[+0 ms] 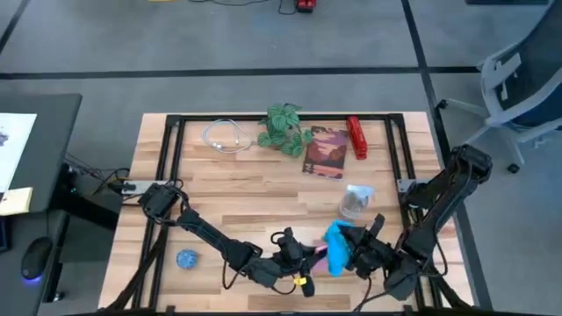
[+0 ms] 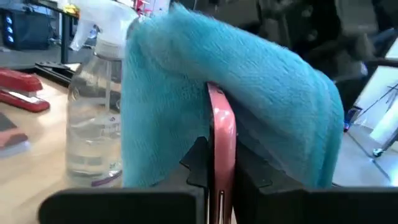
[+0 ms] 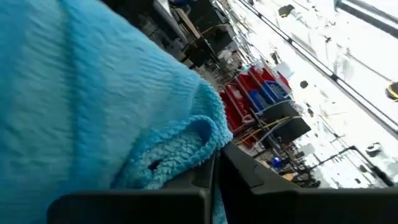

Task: Apply microfiber cloth
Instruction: Wipe the back and front of the pink cellphone with the blue microfiber cloth

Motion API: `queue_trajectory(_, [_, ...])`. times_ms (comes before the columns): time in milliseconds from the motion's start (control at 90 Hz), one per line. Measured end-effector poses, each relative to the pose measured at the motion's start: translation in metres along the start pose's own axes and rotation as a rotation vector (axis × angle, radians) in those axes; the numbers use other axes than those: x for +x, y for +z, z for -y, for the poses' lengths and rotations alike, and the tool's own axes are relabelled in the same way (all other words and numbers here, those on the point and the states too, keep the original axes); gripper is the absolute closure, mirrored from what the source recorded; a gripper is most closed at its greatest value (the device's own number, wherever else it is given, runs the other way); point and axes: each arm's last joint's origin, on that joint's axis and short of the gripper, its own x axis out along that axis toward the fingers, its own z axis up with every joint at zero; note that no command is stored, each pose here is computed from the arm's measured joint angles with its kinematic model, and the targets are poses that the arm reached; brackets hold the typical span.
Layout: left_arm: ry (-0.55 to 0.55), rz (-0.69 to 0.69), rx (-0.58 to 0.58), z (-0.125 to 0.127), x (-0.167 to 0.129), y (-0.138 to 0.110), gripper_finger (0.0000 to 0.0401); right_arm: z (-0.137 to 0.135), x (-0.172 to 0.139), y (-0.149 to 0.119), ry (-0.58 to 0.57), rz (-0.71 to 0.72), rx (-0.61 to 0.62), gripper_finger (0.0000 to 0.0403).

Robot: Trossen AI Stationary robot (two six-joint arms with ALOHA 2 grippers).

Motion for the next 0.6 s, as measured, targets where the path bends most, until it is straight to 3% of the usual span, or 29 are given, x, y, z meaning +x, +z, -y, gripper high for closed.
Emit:
queue_trajectory(178, [0.015,0.004,0.025,0.003,-0.004,-0.003,0.0390,-0.025,-0.004,-0.016,0.041,-0.003,0.028,0.0403])
queue_trajectory(400, [0.105,0.032,0.100,0.007,-0.014,-0.005,0.0390,-0.049,-0.017,-0.034,0.241,-0.035,0.075,0.0403])
queue_trajectory(600, [0.173,0.003,0.138,0.004,-0.018,-0.005,0.0390,-0.051,-0.026,-0.035,0.407,-0.053,0.041,0.0403])
